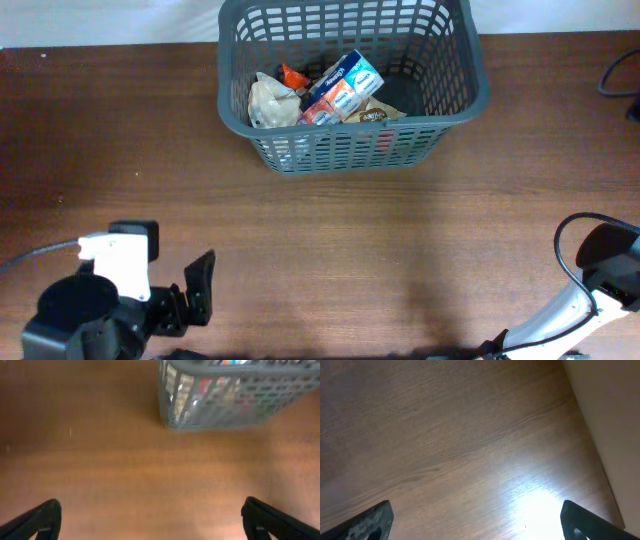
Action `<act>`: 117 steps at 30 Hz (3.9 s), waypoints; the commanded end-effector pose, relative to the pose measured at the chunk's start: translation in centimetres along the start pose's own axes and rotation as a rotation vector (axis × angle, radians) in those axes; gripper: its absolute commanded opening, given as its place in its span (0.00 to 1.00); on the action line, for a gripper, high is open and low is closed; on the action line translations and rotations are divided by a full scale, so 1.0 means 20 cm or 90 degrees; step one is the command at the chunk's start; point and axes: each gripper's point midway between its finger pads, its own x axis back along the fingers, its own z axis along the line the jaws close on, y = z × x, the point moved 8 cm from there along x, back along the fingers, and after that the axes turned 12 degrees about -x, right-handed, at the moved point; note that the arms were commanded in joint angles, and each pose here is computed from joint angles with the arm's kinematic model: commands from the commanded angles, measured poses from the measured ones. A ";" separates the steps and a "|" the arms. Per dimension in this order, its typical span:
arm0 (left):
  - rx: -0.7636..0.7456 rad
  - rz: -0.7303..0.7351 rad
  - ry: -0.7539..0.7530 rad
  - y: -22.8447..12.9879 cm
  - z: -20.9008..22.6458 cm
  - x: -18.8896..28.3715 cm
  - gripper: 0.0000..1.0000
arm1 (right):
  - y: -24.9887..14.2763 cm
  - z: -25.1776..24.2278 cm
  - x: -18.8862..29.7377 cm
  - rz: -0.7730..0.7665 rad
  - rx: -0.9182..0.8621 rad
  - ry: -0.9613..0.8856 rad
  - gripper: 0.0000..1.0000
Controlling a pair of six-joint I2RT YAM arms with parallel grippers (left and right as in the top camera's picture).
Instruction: Pack container
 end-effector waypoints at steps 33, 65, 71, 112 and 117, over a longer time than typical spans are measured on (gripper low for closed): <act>0.124 -0.187 -0.026 -0.45 0.05 0.43 0.99 | 0.00 0.00 -0.01 0.005 -0.003 0.003 0.99; -0.152 -0.368 -0.029 -0.22 -0.06 -0.30 0.99 | 0.00 0.00 -0.01 0.005 -0.003 0.003 0.99; -0.139 -0.388 0.000 -0.32 -0.03 -0.41 0.99 | 0.00 0.00 -0.01 0.005 -0.003 0.003 0.99; -0.194 -0.445 0.049 -0.57 0.03 -0.92 0.99 | 0.00 0.00 -0.01 0.005 -0.003 0.003 0.99; -0.184 -0.413 0.051 -0.61 0.04 -0.97 0.99 | 0.00 0.00 -0.01 0.005 -0.003 0.003 0.99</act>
